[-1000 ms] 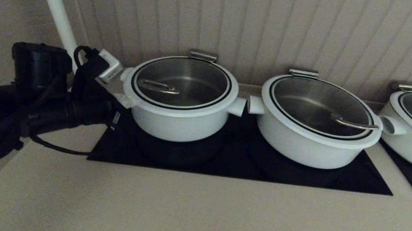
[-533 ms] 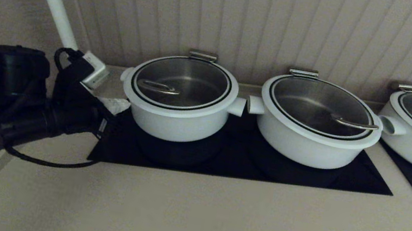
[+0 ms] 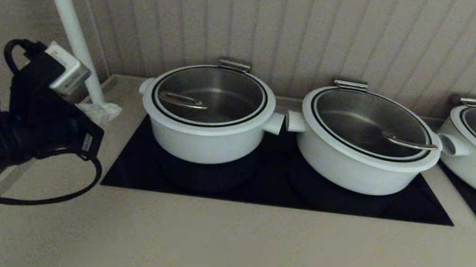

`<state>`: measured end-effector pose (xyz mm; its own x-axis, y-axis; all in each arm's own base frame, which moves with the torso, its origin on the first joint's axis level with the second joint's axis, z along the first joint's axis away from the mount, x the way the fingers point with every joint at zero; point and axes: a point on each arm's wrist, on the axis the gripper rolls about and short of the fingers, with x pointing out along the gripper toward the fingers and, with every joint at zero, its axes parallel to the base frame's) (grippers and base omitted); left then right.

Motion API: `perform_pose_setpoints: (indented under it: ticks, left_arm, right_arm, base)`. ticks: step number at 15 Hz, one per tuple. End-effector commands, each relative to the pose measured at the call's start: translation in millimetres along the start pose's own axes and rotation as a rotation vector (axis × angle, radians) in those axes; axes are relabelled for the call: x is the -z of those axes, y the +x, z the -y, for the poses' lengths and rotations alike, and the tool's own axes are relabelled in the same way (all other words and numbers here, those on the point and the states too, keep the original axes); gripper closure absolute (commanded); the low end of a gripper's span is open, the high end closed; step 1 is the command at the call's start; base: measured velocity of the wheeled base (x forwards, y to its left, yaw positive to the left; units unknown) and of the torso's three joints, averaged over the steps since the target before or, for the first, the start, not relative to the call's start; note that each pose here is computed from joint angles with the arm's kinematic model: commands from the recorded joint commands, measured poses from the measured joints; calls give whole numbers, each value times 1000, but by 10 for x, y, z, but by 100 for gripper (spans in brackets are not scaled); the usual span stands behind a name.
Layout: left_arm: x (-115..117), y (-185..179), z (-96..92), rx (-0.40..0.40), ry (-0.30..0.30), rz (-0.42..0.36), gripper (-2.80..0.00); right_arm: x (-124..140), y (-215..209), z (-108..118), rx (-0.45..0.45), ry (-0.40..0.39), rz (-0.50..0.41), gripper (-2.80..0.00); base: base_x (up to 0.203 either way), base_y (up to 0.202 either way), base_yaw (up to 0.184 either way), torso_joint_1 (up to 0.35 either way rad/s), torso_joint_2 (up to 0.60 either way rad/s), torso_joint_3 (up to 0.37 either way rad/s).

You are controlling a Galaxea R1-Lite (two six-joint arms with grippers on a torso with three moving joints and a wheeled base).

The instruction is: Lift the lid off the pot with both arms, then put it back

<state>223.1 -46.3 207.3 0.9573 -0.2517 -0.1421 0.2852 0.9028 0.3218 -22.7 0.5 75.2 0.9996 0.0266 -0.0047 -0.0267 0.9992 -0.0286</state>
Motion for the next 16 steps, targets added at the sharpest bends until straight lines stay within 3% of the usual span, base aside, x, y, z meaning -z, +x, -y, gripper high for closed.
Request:
perform_pose_setpoints:
  ticks: [1, 10, 16]
  left_arm:
    - [-56, -195, -16, -41, 3, 39, 0]
    - [222, -640, 63, -156, -7, -26, 0]
    - [756, -1229, 233, -199, -20, -87, 0]
  right_arm:
    - [-1, 0, 0, -1, 0, 1, 0]
    - [0, 0, 0, -1, -2, 0, 0]
    - [0, 0, 0, -1, 0, 0, 0]
  base:
    - [0, 0, 0, 0, 0, 0]
    - [0, 0, 0, 0, 0, 0]
    - [0, 0, 0, 0, 0, 0]
